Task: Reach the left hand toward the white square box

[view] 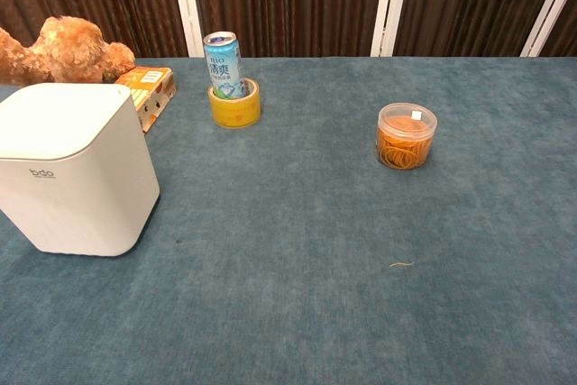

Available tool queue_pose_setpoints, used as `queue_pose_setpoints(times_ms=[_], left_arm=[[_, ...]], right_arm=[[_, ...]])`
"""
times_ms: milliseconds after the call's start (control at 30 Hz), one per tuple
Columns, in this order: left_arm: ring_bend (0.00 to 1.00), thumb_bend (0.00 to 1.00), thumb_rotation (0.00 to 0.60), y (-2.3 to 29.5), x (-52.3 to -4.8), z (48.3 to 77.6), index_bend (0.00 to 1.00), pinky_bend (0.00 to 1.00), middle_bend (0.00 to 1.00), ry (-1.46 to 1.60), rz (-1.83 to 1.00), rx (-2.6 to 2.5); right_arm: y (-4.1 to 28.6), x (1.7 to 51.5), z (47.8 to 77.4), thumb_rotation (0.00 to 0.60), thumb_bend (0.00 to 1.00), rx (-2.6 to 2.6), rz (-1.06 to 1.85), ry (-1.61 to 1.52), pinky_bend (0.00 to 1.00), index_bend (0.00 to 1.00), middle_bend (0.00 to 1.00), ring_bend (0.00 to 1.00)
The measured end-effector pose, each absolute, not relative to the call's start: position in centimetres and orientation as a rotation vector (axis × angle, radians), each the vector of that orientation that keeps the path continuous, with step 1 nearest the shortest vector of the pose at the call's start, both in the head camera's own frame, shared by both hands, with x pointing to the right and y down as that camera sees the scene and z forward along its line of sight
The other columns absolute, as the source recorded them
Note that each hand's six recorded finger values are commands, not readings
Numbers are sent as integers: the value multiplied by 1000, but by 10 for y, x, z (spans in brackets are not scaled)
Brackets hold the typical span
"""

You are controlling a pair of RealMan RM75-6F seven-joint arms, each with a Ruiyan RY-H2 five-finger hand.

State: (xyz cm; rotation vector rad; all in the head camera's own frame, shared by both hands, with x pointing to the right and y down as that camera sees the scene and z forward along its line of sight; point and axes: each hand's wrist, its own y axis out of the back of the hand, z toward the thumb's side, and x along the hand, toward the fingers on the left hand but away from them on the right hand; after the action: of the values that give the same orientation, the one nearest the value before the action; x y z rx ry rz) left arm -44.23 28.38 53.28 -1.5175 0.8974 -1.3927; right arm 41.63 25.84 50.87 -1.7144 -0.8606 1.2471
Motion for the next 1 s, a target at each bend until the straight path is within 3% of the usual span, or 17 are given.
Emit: queue_pose_setpoints(times_ms=[167,200,267,333,367,467,633,767,1000], left_arm=[[0,429,600,288,-435,539,0,15,0,865,-1389,-1567],[0,429,600,289,-433,541,0,46,0,857,-1385,-1581],[61,430,600,289,-426,545,0,203,70,837,-1374,-1608],[285,432,600,286,-418,548,0,473,297,817,-1356,-1626],[490,433,600,284,-413,550,0,665,500,809,-1345,-1633],[772,433,600,277,-398,556,0,894,807,791,-1311,-1686],[950,433,600,265,-370,570,17,1000,988,751,-1257,-1829],[999,435,600,257,-359,580,61,1000,1000,718,-1264,-1866],[1000,433,600,257,-346,595,127,1000,1000,675,-1273,-1881]], right_arm=[[259,416,505,600,85,-1721,1237,-870,0,0,0,0],[259,415,503,600,86,-1721,1230,-875,0,0,0,0],[259,415,500,600,86,-1719,1217,-884,0,0,0,0],[260,415,496,600,86,-1719,1203,-890,0,0,0,0],[261,415,494,600,85,-1721,1201,-891,0,0,0,0],[262,415,494,600,85,-1729,1202,-890,0,0,0,0],[261,416,498,600,86,-1733,1216,-878,0,0,0,0],[260,416,502,600,86,-1736,1231,-870,0,0,0,0],[259,417,504,600,85,-1723,1248,-875,0,0,0,0]])
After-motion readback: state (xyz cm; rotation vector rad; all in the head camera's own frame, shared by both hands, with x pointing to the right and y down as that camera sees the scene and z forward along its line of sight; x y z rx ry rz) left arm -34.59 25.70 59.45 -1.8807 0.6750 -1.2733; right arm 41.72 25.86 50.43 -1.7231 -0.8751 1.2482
